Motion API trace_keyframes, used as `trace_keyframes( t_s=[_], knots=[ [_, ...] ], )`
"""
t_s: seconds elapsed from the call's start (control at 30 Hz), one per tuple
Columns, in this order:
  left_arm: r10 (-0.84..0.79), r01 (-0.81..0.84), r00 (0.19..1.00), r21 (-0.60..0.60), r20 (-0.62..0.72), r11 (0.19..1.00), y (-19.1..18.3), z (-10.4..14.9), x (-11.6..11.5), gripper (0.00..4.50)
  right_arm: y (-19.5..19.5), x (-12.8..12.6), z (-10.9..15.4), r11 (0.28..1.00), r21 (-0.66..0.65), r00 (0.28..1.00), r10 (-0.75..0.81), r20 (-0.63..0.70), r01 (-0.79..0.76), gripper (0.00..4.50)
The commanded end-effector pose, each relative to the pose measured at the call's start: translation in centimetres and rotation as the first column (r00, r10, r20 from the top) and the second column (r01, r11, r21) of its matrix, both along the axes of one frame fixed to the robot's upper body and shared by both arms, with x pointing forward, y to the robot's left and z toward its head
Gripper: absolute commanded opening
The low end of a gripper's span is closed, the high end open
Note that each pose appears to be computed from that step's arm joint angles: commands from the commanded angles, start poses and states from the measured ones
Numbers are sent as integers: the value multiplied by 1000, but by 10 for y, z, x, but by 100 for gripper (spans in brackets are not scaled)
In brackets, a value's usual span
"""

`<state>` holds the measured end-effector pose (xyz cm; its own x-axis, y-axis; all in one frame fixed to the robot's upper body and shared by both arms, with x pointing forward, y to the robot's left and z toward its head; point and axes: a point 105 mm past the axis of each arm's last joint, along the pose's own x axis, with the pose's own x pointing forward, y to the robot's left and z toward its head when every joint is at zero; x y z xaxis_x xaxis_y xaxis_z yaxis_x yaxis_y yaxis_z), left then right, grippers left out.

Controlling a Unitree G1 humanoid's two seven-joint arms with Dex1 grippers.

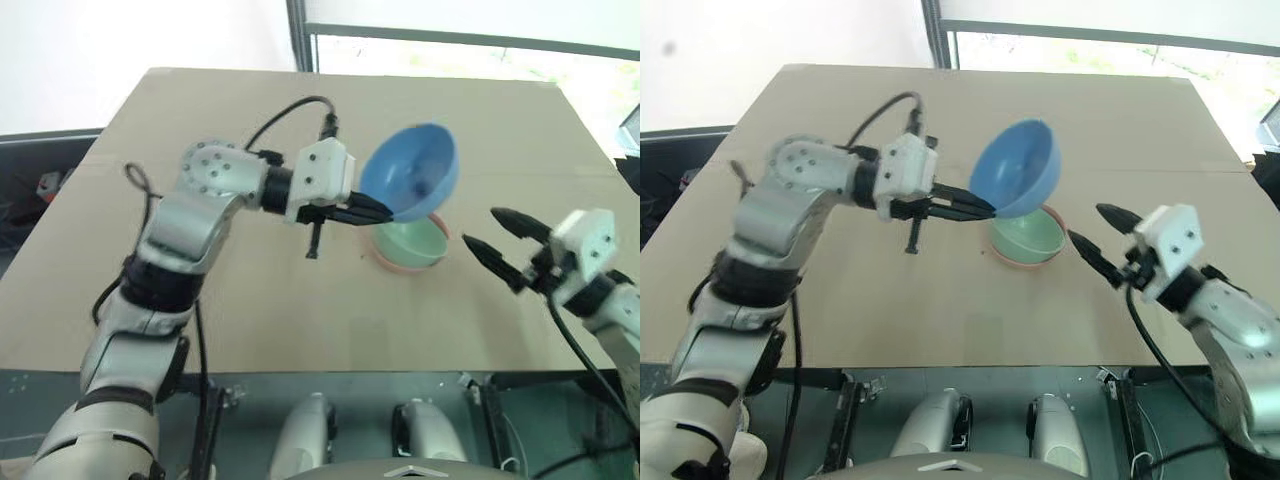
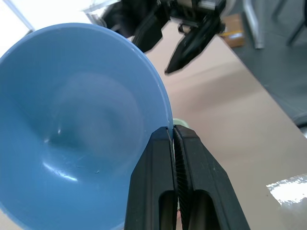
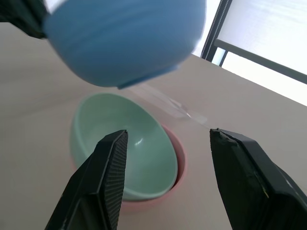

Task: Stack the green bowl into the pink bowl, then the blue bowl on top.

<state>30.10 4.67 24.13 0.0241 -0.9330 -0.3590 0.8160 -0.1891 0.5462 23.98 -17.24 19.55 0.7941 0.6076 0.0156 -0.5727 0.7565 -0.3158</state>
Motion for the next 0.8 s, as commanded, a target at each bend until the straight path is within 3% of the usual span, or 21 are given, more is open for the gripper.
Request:
trace_keyframes(
  t_s=[0.03,0.13,0.3,0.57,0.67,0.8],
  knots=[
    [-69,65,995,61,72,996,-9,3,11,2,-8,-32,10,1000,-24,1000,-13,-5,13,284],
    [-93,77,989,130,119,989,-11,-6,25,2,-17,-51,13,999,-22,998,-49,-33,48,284],
    [-130,101,981,196,142,975,-14,-16,38,0,-20,-65,23,997,8,997,-74,-30,74,440],
    [-180,156,980,228,90,961,-11,-19,39,0,-31,-67,38,991,-11,990,-135,36,135,440],
    [-178,171,984,212,17,962,-6,-14,35,92,-33,-67,37,991,-37,991,-130,28,131,450],
    [-119,118,993,49,18,992,-4,12,37,260,-32,-61,33,993,-48,994,-106,8,106,450]
  ],
)
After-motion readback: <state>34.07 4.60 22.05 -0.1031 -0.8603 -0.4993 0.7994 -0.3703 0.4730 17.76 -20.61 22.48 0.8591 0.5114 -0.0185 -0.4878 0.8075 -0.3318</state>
